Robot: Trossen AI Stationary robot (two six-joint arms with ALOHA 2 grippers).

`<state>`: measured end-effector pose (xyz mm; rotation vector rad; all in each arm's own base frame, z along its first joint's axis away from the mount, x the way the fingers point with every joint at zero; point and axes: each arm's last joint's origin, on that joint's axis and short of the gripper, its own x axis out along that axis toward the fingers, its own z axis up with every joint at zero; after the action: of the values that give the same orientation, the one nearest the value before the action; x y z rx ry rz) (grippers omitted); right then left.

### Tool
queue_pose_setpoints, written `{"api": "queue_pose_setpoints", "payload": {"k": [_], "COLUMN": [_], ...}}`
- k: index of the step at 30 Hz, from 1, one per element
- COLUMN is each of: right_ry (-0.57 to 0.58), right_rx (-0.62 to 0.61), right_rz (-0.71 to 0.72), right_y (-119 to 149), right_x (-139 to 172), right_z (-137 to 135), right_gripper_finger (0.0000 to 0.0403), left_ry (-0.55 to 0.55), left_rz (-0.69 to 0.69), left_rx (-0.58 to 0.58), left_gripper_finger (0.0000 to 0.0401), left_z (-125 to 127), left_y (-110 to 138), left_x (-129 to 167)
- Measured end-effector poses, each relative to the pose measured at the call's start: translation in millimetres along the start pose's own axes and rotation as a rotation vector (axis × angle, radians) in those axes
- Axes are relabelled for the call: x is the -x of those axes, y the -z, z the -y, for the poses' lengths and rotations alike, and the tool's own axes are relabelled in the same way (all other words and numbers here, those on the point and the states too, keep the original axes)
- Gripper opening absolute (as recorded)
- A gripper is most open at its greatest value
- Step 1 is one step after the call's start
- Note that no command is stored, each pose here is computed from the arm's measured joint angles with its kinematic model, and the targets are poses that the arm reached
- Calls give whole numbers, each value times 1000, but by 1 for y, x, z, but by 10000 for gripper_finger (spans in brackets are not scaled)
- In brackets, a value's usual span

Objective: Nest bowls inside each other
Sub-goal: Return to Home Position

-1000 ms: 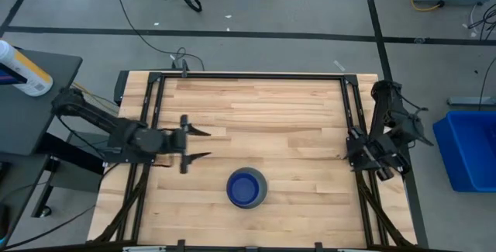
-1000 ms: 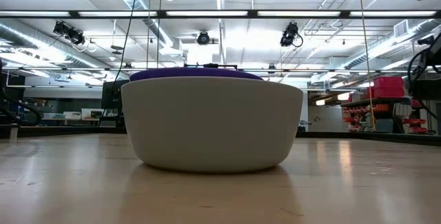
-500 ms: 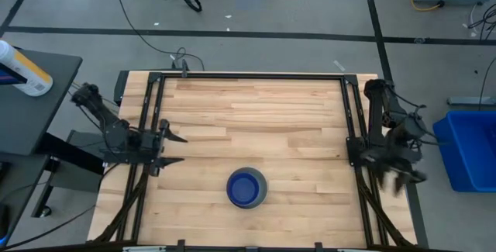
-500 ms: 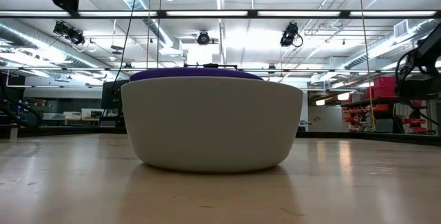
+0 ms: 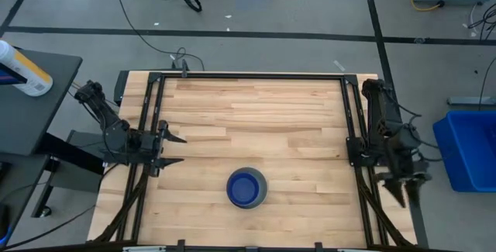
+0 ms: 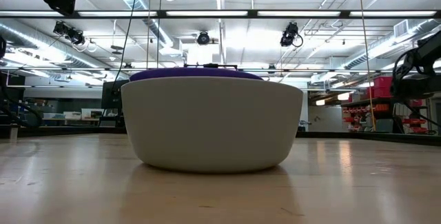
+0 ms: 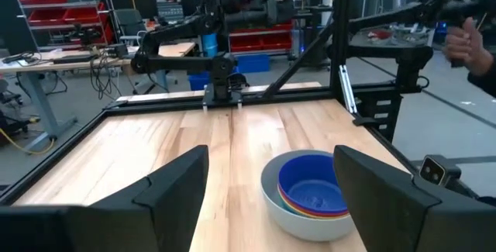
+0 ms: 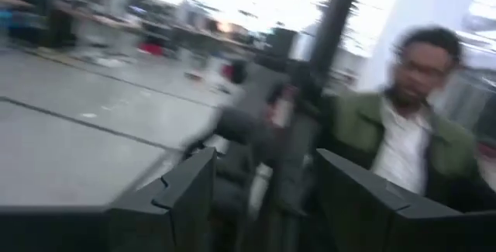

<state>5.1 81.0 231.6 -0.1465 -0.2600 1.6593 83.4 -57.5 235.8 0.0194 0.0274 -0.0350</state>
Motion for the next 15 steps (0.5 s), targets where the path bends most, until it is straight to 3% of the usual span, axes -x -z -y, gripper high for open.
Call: {"api": "queue_pose_setpoints", "payload": {"k": [11,15], "right_ry": [371,434], "right_rx": [2,13], "right_rz": [-212,-224], "right_y": [61,64], "right_x": [-7,-6], "right_z": [0,3], "right_gripper_finger": [248,256], "left_ry": [0,0], "left_rz": [-2,-2], "left_rx": [-2,3], "left_gripper_finger": [286,286], "left_z": [0,0], "left_y": [0,0], "left_x": [0,0]}}
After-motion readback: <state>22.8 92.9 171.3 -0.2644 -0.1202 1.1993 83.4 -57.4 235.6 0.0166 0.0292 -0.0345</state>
